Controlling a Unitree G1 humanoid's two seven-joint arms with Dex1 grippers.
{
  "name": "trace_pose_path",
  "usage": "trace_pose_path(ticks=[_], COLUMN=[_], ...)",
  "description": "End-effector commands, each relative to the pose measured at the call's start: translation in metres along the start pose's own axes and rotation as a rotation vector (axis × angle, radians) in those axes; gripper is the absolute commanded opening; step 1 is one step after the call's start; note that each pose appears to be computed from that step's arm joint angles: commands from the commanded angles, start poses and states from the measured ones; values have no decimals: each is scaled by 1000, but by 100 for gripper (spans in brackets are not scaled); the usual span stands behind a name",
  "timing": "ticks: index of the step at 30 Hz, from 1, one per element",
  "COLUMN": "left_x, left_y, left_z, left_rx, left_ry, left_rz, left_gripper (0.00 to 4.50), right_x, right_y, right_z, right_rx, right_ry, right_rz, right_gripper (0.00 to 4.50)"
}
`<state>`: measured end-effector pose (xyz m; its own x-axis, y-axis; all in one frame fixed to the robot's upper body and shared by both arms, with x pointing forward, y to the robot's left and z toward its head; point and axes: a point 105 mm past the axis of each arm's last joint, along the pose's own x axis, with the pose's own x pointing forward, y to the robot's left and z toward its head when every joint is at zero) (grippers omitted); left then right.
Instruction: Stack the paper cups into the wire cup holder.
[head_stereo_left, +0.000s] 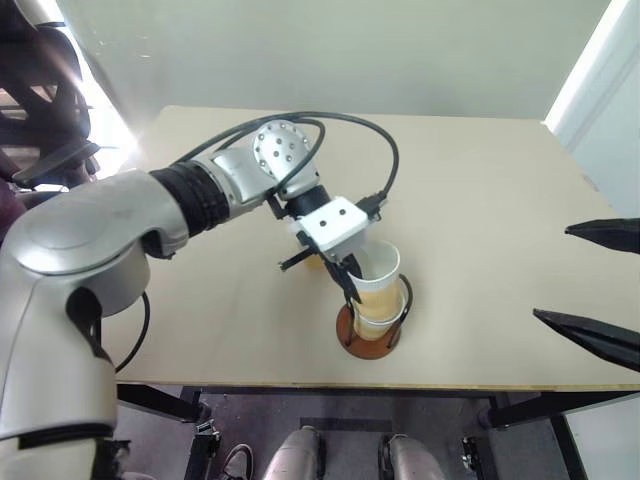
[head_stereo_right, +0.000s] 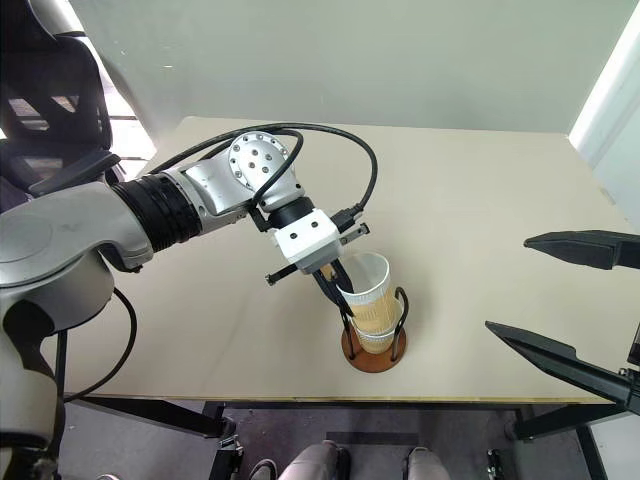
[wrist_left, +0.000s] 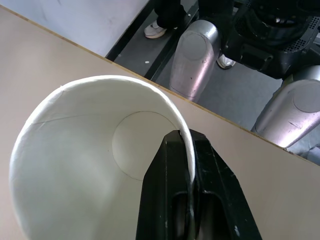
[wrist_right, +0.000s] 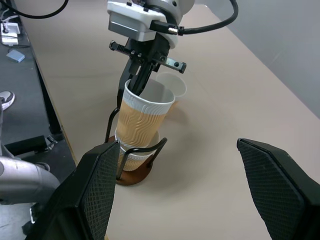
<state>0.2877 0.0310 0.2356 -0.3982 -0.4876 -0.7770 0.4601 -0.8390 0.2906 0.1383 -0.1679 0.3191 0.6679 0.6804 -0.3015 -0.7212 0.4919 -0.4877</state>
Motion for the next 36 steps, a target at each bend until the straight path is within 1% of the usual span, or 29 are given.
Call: trace_pose_path(ticks=[1,4,11,14,15,18,19,20,22,24,26,28,31,36], left_x=[-8,-7,-9,-10,-12,-20,-27,-41,-63,-76,-84,-87,-81,-69], left_y=[5,6,9,12,14,21,25,30,32,26,11,2,-8,-13], left_z=[7,8,6,5,6,9,11,6,-7,-25,-46,-60,-77,-90], left_rx=[41,37,51,60,62,55,41,3,-77,-161,-264,-334,-422,-483], left_ry=[27,22,31,39,38,21,14,29,73,134,189,215,216,192], left_rz=[-10,-10,8,20,34,92,132,209,323,378,410,427,438,442], left_gripper=[2,64,312,425,447,447,447,447,447,447,447,447,447,447], right_x=[-5,-5,-4,-4,-4,-5,-5,-4,-4,-4,-5,-5,-2,0], right_y=[-2,-1,-2,-2,-2,-3,-3,-4,-5,-5,-5,-6,-8,-12], right_z=[8,7,6,6,6,6,5,5,5,6,8,9,8,8], right_rx=[-30,-29,-28,-28,-28,-27,-26,-26,-26,-28,-32,-33,-33,-43], right_ry=[-34,-34,-32,-32,-32,-31,-30,-30,-29,-39,-55,-65,-74,-73], right_rz=[-36,-38,-43,-44,-45,-46,-46,-45,-45,-36,-23,-15,0,12], right_gripper=[387,387,387,387,387,387,387,387,387,387,387,387,387,387])
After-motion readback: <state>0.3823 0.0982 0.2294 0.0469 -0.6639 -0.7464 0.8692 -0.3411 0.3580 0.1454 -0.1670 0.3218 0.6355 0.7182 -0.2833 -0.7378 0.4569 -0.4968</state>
